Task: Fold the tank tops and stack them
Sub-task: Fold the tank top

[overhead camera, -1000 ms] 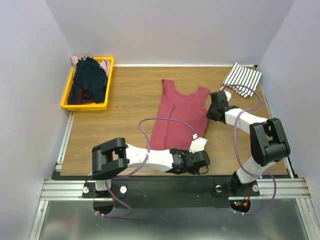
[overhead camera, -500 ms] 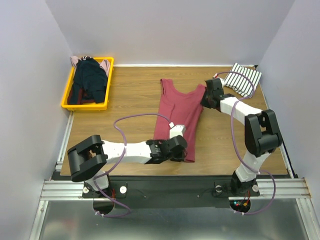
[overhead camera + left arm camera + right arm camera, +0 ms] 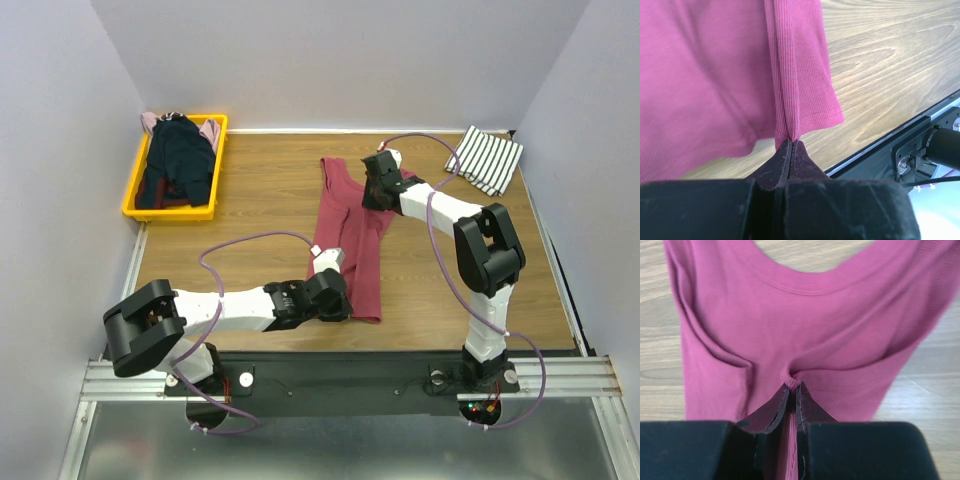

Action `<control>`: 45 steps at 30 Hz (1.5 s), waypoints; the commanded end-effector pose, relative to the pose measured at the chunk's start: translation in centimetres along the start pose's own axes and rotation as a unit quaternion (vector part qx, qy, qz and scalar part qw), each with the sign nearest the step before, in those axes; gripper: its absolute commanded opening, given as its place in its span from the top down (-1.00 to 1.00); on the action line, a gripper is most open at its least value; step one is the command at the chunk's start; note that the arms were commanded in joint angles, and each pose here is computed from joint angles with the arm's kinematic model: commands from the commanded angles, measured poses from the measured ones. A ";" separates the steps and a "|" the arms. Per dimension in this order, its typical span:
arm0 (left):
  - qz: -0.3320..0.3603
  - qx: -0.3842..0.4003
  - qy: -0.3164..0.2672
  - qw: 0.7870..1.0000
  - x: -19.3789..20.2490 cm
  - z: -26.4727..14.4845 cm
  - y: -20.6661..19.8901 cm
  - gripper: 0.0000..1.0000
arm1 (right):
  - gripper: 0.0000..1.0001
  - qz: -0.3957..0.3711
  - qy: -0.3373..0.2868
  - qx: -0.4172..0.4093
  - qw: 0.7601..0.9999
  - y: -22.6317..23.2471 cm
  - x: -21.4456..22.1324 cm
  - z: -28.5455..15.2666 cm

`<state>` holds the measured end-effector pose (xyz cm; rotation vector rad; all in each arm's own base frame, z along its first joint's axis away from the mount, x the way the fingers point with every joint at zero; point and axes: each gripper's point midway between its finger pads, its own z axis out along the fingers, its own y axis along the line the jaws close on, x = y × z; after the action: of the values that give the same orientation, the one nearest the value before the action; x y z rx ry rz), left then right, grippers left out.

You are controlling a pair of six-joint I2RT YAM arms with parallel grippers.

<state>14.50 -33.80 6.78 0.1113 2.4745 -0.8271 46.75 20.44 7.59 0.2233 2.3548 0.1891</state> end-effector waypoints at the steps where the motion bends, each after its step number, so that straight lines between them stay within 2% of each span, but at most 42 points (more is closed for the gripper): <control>1: -0.024 0.009 -0.005 1.000 0.0 -1.0 0.6 1.00 | 0.81 -0.006 -0.025 0.013 1.000 1.0 -1.6 0.2; 16: -0.046 -0.023 0.019 0.998 2.3 -0.4 4.3 1.00 | 0.76 -0.037 -0.004 0.018 0.999 3.2 1.6 2.4; 17: -0.046 -0.023 0.018 0.998 2.3 -0.4 4.3 1.00 | 0.65 -0.038 -0.003 0.020 0.999 3.2 1.7 2.4; 22: -0.053 -0.038 0.023 0.998 2.5 -0.7 5.0 1.00 | 0.42 -0.039 0.005 0.011 0.999 3.2 2.3 1.6; 28: -0.097 -0.066 0.017 0.993 2.5 -2.2 6.7 1.00 | 0.28 -0.057 0.020 0.004 0.998 3.8 4.7 0.5; 32: -0.127 -0.075 -0.011 0.989 0.8 -4.3 7.3 1.00 | -0.02 -0.057 0.024 0.016 0.998 2.9 5.6 -0.1; 37: -0.142 -0.076 -0.037 0.986 -1.4 -5.8 8.1 1.00 | -0.27 -0.054 0.007 0.000 0.998 3.5 4.0 -1.8; 39: -0.136 -0.073 -0.028 0.988 -1.4 -5.7 7.9 1.00 | -0.41 -0.052 -0.009 -0.010 0.999 4.0 2.6 -2.7; 45: -0.134 -0.077 0.025 0.988 1.3 -4.0 8.5 1.00 | -0.54 -0.069 -0.038 -0.015 0.997 4.6 -0.1 -3.9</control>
<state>14.52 -24.51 5.42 -0.2996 2.5735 -0.7283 43.05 24.51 6.61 0.0594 2.3857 0.1291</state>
